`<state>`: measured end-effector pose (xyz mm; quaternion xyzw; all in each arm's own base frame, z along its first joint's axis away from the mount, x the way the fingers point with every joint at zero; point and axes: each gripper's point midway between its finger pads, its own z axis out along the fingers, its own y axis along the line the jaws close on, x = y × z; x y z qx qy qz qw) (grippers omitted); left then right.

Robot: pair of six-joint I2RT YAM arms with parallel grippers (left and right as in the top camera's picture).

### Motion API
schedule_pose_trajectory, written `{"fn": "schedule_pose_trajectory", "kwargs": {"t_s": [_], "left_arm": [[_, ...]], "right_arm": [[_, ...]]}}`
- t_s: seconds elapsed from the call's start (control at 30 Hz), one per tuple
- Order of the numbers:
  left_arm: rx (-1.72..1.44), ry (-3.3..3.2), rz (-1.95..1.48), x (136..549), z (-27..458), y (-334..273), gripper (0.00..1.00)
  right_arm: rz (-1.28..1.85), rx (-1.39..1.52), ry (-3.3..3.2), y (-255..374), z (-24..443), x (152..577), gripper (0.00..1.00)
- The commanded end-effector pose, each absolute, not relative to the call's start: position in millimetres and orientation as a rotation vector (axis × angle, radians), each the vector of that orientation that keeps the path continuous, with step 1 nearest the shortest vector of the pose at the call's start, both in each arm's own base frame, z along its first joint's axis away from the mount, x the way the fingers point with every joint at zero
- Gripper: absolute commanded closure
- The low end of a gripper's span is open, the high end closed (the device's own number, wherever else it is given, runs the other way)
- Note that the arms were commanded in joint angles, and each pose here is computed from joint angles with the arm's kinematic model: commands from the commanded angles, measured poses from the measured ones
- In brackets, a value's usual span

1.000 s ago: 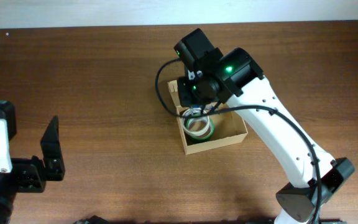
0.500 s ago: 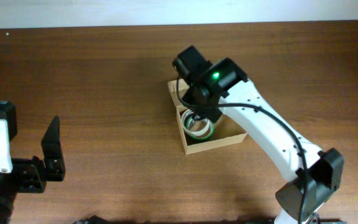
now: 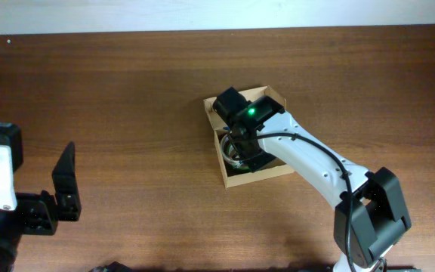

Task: Pack container
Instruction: 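Lower the black pen into the box and open the right gripper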

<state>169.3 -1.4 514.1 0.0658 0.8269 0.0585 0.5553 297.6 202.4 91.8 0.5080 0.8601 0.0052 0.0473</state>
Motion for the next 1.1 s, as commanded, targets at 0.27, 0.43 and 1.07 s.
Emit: {"fn": "schedule_pose_trajectory", "kwargs": {"t_s": [0.27, 0.43, 1.07], "left_arm": [[0.16, 1.954, 0.125, 169, 513, -3, 0.01], [0.161, 1.954, 0.125, 169, 513, -3, 0.01], [0.161, 1.954, 0.125, 169, 513, -3, 0.01]], "right_arm": [[0.053, 1.714, 2.561, 209, 78, 293, 0.76], [0.06, 1.713, 2.559, 210, 78, 294, 0.22], [0.142, 1.041, 2.824, 222, 81, 313, 0.01]]}}
